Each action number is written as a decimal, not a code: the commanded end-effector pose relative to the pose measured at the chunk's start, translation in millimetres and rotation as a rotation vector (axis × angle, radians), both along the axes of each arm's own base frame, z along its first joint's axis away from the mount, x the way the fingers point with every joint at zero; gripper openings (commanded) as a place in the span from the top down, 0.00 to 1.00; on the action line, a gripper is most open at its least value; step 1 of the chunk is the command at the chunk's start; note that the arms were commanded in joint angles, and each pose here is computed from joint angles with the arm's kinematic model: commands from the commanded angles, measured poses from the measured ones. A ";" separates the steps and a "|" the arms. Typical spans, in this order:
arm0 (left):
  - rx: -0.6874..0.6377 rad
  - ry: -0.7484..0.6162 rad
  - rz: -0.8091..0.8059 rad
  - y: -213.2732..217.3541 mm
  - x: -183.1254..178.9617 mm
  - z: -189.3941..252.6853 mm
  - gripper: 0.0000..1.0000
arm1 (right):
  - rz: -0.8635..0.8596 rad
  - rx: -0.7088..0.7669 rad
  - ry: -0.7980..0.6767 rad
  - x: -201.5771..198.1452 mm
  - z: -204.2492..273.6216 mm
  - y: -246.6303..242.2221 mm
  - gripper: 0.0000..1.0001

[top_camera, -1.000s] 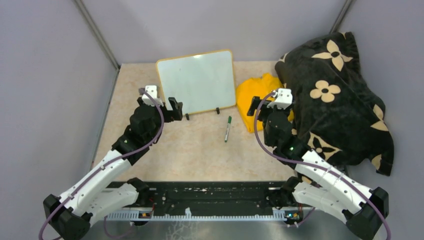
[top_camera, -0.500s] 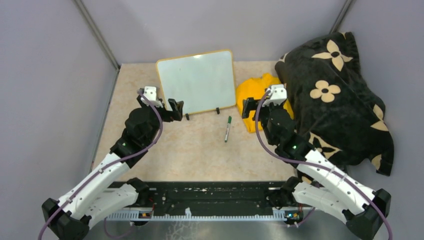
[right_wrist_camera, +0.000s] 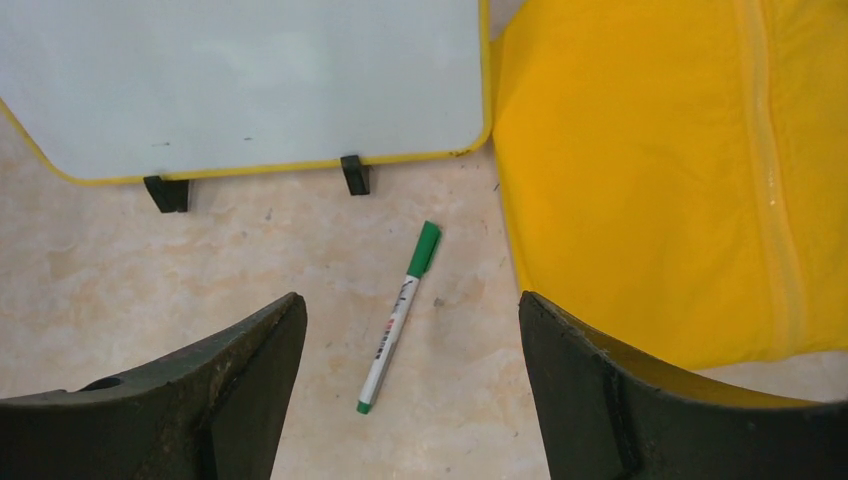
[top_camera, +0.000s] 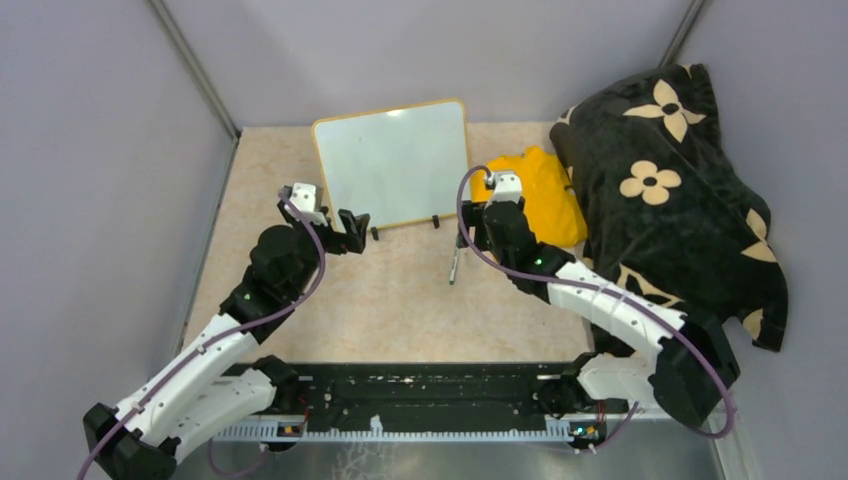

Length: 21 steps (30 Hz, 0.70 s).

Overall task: Write a sentence on the whiteboard
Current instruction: Move the whiteboard to the center of the board.

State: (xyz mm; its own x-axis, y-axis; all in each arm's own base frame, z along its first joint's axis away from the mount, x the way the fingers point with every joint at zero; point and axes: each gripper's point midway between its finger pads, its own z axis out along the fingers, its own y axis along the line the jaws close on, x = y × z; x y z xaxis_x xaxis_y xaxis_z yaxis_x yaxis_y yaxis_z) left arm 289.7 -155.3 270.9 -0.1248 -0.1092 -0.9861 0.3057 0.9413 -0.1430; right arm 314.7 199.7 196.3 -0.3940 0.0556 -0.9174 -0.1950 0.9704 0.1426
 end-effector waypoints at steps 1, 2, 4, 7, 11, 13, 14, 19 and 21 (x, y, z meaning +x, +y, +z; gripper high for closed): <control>-0.024 -0.045 -0.016 -0.8 -3.6 12.3 0.01 | -0.017 0.150 0.013 24.1 10.2 12.3 0.24; -0.024 -0.045 -0.016 -0.5 -3.9 12.4 0.01 | -0.018 0.175 0.028 26.9 5.0 12.5 0.25; -0.027 -0.049 -0.015 0.4 -5.0 13.1 0.01 | -0.007 0.193 0.043 31.0 -6.4 14.7 0.26; -0.028 -0.051 -0.013 0.5 -4.5 13.4 0.01 | 0.052 0.199 0.046 32.0 -18.8 26.7 0.30; -0.028 -0.042 -0.022 -2.3 -4.1 12.2 0.01 | 0.098 0.167 0.073 38.3 -39.2 42.7 0.32; -0.029 -0.037 -0.026 -2.7 -4.3 11.5 0.01 | 0.107 0.139 0.091 45.2 -48.9 50.4 0.32; -0.030 -0.037 -0.027 -2.8 -4.8 11.6 0.01 | 0.106 0.125 0.104 49.1 -55.5 53.1 0.32; -0.035 -0.040 -0.025 -1.9 -5.8 12.7 0.01 | 0.105 0.062 0.140 66.4 -81.0 66.9 0.32; -0.035 -0.042 -0.024 -1.7 -5.5 13.4 0.01 | 0.103 0.053 0.144 73.7 -87.5 71.8 0.32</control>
